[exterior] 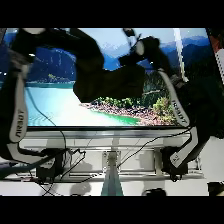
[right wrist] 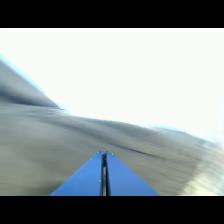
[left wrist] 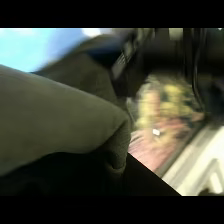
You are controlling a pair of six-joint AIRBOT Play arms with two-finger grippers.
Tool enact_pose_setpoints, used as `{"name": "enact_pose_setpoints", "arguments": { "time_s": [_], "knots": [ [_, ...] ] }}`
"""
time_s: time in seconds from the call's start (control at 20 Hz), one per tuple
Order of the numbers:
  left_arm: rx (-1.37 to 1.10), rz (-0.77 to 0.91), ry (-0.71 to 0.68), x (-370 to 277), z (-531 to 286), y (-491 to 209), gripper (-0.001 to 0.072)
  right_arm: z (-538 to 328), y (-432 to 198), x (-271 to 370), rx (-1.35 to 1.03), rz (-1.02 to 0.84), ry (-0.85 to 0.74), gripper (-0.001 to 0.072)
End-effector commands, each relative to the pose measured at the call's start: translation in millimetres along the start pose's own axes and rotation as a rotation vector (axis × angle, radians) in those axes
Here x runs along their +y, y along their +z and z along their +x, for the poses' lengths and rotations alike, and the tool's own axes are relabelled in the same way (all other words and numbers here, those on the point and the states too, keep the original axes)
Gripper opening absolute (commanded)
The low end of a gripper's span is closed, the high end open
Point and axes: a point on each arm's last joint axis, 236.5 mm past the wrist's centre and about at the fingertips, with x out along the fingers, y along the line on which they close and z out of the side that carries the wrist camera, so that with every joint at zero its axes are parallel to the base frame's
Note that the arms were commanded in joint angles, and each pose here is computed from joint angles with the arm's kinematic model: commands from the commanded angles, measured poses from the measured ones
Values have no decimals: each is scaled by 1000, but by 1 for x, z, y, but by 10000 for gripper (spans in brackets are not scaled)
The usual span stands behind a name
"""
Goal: Fold the clothes and pants, and hang the long-sleeved shirts on hangers.
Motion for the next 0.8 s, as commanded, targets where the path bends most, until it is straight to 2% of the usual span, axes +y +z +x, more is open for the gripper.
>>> {"name": "enact_pose_setpoints", "arguments": {
  "time_s": [0.0,0.05,0.1,0.15,0.25,0.35,0.55,0.6,0.7,0.75],
  "knots": [
    [-88,50,-68,-59,116,-9,38,-29,-31,-114,98,177,-96,26],
    [-108,80,-46,-63,138,-14,182,-35,-40,-138,117,223,-112,26],
    [-100,105,-37,-68,155,-25,493,-40,-50,-158,137,249,-123,26],
    [-79,117,-38,-72,164,-34,707,-43,-60,-175,162,250,-129,25],
    [-49,191,-3,-65,165,-42,695,-46,-76,-200,187,251,-107,25],
    [-52,231,57,-44,153,-33,695,-39,-90,-199,191,264,17,26],
    [-22,238,165,11,118,-18,691,-30,-105,-120,149,229,504,26],
    [-9,216,177,24,110,-17,691,-26,-103,-103,124,279,589,84],
    [18,180,192,43,98,-18,691,-13,-97,-76,82,401,693,628],
    [33,168,195,49,94,-20,691,-5,-95,-66,68,439,709,718]
  ]
}}
